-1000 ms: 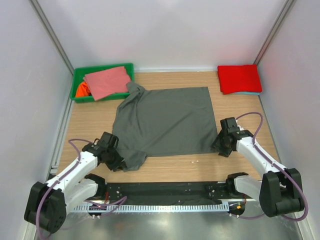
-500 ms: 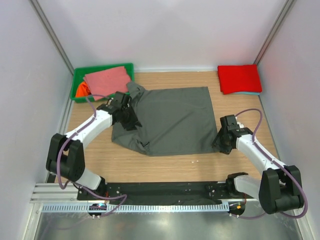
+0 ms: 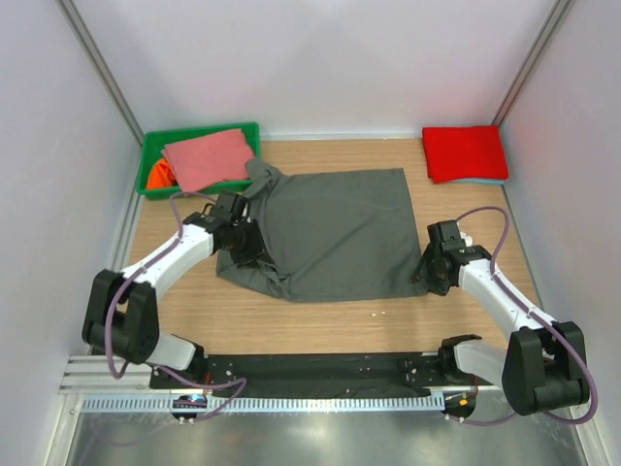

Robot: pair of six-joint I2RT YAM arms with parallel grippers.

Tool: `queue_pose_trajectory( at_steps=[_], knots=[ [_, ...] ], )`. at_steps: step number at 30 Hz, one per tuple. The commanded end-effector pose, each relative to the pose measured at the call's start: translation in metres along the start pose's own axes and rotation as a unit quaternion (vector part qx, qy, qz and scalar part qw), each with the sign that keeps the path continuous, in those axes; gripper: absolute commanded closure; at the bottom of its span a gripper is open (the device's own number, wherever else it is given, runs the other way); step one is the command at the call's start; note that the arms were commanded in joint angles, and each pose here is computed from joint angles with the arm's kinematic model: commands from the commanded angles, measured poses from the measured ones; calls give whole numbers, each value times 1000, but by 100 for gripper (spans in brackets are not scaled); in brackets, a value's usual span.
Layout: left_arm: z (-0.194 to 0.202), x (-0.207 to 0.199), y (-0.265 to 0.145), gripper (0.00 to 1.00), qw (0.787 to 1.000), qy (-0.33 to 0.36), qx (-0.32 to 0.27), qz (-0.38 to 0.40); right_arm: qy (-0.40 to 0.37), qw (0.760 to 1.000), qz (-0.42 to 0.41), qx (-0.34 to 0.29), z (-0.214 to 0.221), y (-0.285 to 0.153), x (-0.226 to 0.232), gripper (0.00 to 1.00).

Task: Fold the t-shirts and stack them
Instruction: Flatten the tshirt out

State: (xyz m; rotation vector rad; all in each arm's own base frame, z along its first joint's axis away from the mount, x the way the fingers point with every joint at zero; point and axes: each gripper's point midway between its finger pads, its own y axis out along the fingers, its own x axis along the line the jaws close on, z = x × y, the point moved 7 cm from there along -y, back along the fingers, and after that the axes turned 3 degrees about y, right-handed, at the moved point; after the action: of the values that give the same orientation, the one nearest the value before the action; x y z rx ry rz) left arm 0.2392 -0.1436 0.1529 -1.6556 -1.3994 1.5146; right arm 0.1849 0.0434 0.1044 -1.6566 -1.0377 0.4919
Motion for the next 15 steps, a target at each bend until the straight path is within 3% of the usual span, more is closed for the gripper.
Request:
queue_pose_trajectory(
  at_steps=[1, 6, 8, 10, 15],
  knots=[
    [-6, 10, 21, 61, 1000, 9, 22, 4, -5, 1000, -16, -26, -14, -4, 9, 51],
    [-18, 14, 25, 67, 1000, 7, 1, 5, -13, 999, -15, -32, -18, -8, 9, 51],
    [-21, 14, 25, 62, 1000, 9, -3, 0, -13, 999, -19, -33, -18, -9, 10, 51],
    [-21, 16, 27, 47, 1000, 6, -2, -13, -11, 999, -22, -33, -18, -9, 11, 51],
    [-18, 16, 42, 44, 1000, -7, 21, -1, -11, 999, -26, -31, -18, -9, 11, 52]
  ],
)
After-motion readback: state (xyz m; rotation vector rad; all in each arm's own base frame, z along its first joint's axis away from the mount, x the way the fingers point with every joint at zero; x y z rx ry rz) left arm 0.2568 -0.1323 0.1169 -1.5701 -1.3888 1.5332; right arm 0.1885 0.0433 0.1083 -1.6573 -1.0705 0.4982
